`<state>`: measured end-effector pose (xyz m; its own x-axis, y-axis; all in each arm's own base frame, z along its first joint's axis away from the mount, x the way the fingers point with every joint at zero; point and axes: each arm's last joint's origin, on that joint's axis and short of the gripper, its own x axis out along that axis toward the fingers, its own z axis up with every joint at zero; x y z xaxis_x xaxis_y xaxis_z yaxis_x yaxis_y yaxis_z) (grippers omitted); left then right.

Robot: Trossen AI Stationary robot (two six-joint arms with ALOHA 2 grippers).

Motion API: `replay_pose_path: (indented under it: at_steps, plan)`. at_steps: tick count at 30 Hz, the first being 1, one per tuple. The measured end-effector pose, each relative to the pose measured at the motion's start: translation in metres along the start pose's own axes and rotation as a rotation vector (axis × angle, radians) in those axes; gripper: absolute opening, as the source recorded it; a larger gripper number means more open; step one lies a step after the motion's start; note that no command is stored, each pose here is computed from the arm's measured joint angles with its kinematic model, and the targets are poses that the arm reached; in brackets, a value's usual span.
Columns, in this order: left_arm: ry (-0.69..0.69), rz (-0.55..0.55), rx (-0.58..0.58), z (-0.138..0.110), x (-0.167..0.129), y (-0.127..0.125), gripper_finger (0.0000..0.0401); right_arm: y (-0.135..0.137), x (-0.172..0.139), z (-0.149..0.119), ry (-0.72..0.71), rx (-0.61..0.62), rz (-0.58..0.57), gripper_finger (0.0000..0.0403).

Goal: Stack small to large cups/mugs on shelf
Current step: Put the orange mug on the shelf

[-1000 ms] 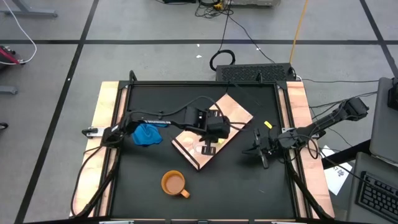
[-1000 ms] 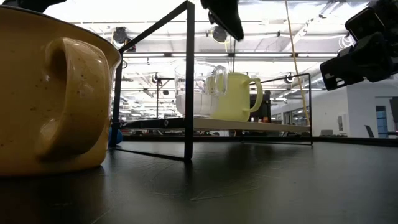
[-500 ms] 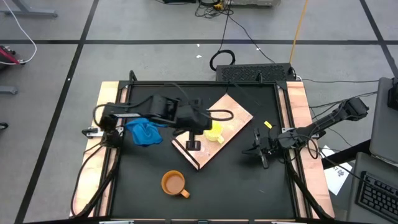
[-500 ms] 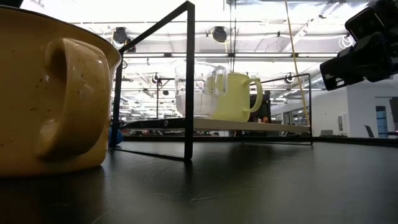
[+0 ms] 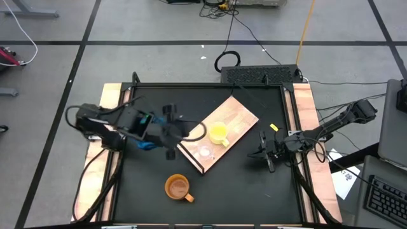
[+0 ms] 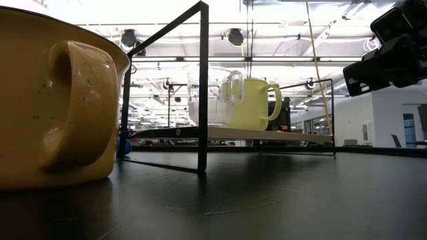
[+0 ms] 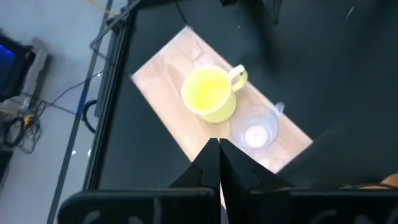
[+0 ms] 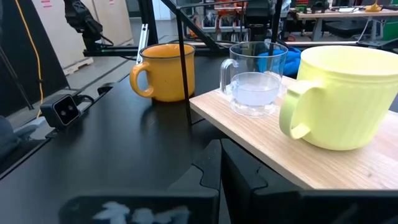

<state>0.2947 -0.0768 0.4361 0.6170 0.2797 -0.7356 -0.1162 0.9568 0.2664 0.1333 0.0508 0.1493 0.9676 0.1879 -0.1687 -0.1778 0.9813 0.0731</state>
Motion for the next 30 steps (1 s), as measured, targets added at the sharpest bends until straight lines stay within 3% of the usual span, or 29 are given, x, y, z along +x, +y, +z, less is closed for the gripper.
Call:
replay_pose_path:
  at_steps: [11, 20, 25, 30]
  plan:
    - [-0.446, -0.163, 0.015, -0.078, 0.007, -0.027, 0.0001, 0.0, 0.0, 0.001, -0.006, -0.017, 0.001, 0.0]
    - [-0.617, -0.215, -0.048, -0.152, 0.048, -0.031, 0.0001, 0.0, 0.0, 0.001, -0.01, -0.016, 0.001, 0.0]
    - [-0.716, -0.277, -0.086, -0.175, 0.059, -0.029, 0.0001, 0.0, 0.0, 0.001, -0.008, -0.02, 0.001, 0.0]
    - [-0.853, -0.286, -0.019, -0.196, 0.059, -0.029, 0.0, 0.0, 0.0, 0.001, -0.008, -0.03, 0.001, 0.0]
